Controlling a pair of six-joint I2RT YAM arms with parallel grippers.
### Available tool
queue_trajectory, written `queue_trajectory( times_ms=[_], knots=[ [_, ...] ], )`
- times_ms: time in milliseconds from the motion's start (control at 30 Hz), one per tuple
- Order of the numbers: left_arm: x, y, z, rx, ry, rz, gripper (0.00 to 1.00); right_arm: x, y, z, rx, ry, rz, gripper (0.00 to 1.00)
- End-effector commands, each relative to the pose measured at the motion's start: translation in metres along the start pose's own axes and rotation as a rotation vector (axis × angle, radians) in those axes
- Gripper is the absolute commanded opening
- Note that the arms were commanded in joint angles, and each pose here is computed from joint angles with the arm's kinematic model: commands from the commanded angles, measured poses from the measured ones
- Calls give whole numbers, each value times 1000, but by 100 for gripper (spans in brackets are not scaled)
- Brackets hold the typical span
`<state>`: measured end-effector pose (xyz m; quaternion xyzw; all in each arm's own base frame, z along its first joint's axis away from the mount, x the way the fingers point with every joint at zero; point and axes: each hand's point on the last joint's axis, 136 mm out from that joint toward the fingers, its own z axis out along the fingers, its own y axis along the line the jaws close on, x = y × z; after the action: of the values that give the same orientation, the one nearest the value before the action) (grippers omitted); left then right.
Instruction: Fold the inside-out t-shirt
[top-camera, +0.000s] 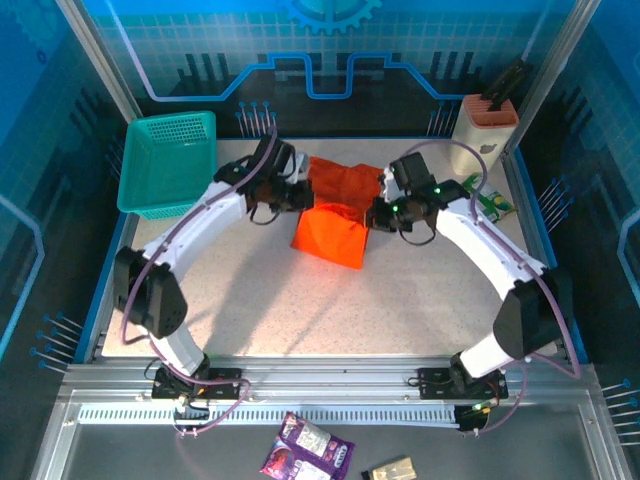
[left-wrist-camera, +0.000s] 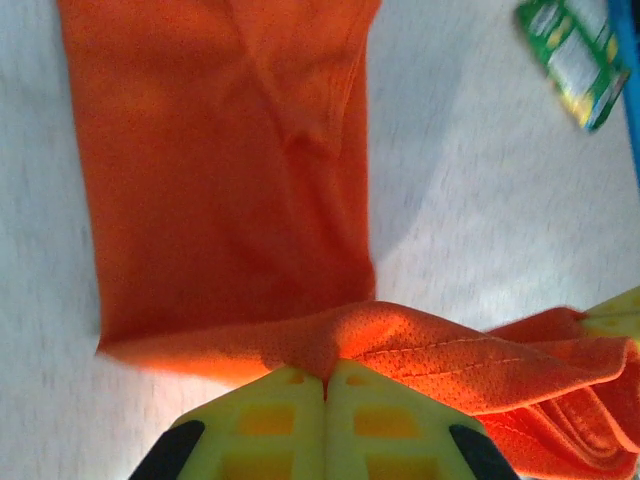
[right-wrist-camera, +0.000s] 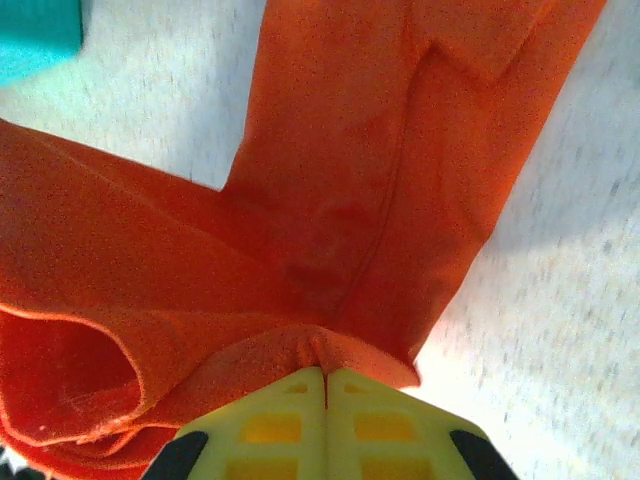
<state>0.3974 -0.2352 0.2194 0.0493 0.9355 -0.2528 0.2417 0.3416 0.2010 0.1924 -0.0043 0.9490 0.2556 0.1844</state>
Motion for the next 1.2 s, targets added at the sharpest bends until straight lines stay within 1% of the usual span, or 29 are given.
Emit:
queue_trajectory(
  times_ms=[0,67,167,400,600,733,800,833,867,900,933,967,1033,1067,1133,1167],
  knots=[
    [-34,6,6,-54,-48,138,0,-43,-8,-2,31,-76,-34,0],
    [-54,10,13,-72,-75,166,0,-69,-12,-3,39,-120,-36,0],
    [-85,13,24,-76,-129,199,0,-100,-21,1,38,-154,-17,0],
    [-151,12,66,-61,-290,309,0,-159,-47,24,29,-224,24,0],
    [-197,29,103,-105,-427,325,0,-202,-68,51,26,-288,26,0],
    [-221,40,128,-109,-556,321,0,-231,-88,78,43,-332,36,0],
    [-229,49,145,-111,-597,301,7,-241,-101,92,74,-353,51,0],
    [-233,55,154,-119,-616,284,16,-247,-106,96,86,-375,55,0],
    [-234,62,165,-124,-622,259,31,-248,-116,112,101,-371,72,0],
    [-234,65,171,-121,-618,241,48,-251,-119,119,97,-373,80,2],
    [-232,71,179,-128,-606,220,60,-255,-121,123,90,-370,92,17],
    [-230,76,182,-135,-591,199,66,-257,-124,123,97,-371,109,32],
    [-228,76,177,-120,-573,177,69,-260,-124,113,100,-395,127,46],
    [-225,74,175,-113,-563,181,70,-261,-120,106,101,-414,123,50],
    [-220,69,164,-97,-562,191,70,-261,-112,94,104,-442,103,52],
    [-217,66,159,-88,-558,189,70,-257,-110,99,100,-431,95,52]
  ],
)
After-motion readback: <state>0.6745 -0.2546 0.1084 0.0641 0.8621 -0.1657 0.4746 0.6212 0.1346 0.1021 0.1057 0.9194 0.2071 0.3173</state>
